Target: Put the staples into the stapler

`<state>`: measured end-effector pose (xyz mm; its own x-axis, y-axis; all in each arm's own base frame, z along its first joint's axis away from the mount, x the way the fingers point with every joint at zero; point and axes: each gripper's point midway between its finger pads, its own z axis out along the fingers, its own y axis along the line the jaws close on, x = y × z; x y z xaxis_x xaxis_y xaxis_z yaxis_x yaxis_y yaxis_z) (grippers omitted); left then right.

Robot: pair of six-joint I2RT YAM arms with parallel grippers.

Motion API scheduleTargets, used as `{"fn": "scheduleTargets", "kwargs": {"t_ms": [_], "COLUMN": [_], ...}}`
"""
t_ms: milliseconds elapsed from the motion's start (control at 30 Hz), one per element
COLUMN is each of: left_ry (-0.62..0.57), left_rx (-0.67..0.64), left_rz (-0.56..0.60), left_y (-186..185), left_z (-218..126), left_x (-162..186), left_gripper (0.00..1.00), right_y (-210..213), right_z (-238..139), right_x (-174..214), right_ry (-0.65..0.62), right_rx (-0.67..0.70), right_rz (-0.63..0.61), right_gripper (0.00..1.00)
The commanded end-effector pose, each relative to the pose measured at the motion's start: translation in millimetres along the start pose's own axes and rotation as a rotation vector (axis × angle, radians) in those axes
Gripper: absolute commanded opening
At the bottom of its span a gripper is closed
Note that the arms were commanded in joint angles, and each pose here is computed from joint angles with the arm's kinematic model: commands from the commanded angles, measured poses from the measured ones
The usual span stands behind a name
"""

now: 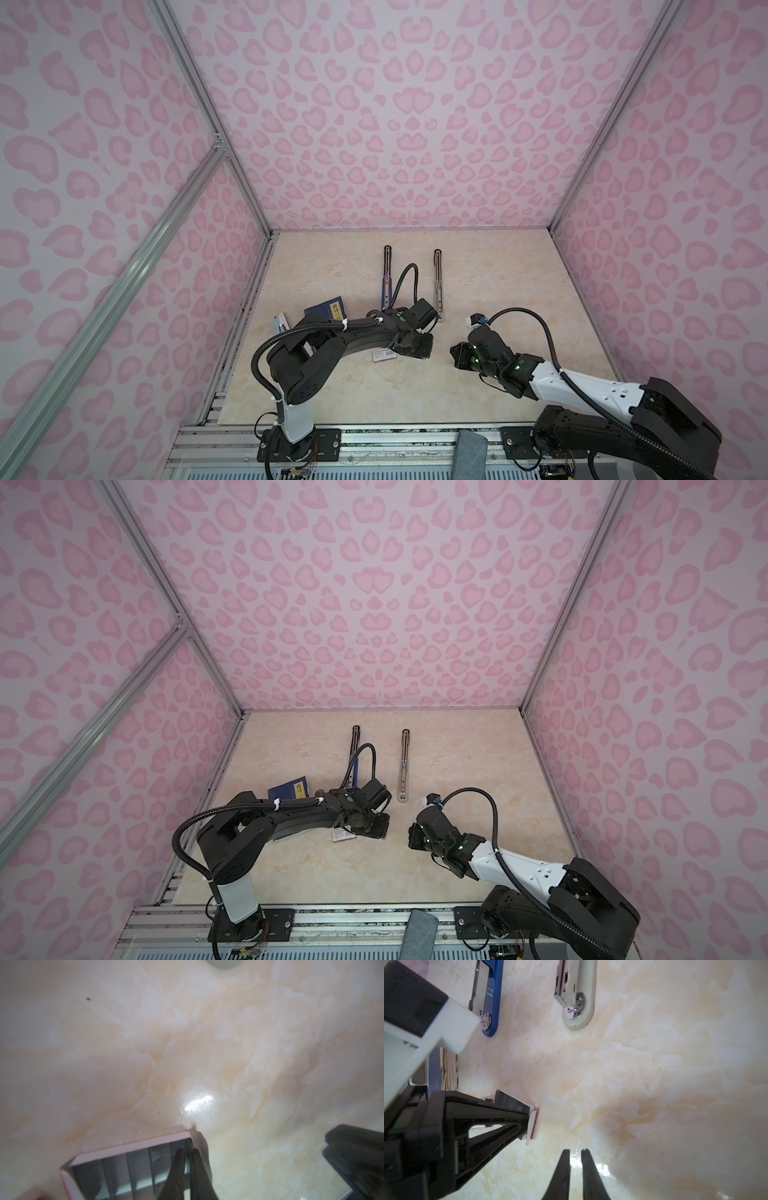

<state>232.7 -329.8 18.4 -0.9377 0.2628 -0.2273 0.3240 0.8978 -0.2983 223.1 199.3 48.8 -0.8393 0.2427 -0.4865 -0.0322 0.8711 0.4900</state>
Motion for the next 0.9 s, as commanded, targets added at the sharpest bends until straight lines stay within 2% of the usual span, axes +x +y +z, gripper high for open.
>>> {"fn": "scheduleTargets", "kwargs": {"t_ms": [0,633,867], "left_ry": [0.009,-0.063,-0.193], "left_rx": [-0.018,0.032,0.125], "left_rz": [0.007,0.018,0.074], "left_y": [3,-4,-14], "left_z": [0,-43,-93], "left_x": [1,-1,-22], "left_gripper": [0.04,0.03,0.03], "right_y": [-7,-6,22], "right_z": [0,4,-11], "right_x": [2,1,-24], "right_ry": [-0.002,0.001,-0.062], "right_rx": [0.022,0.017,-0.092], "right_rz": [0.007,0.011,-0.039], "right_gripper": [0.15,0.14,0.17]}}
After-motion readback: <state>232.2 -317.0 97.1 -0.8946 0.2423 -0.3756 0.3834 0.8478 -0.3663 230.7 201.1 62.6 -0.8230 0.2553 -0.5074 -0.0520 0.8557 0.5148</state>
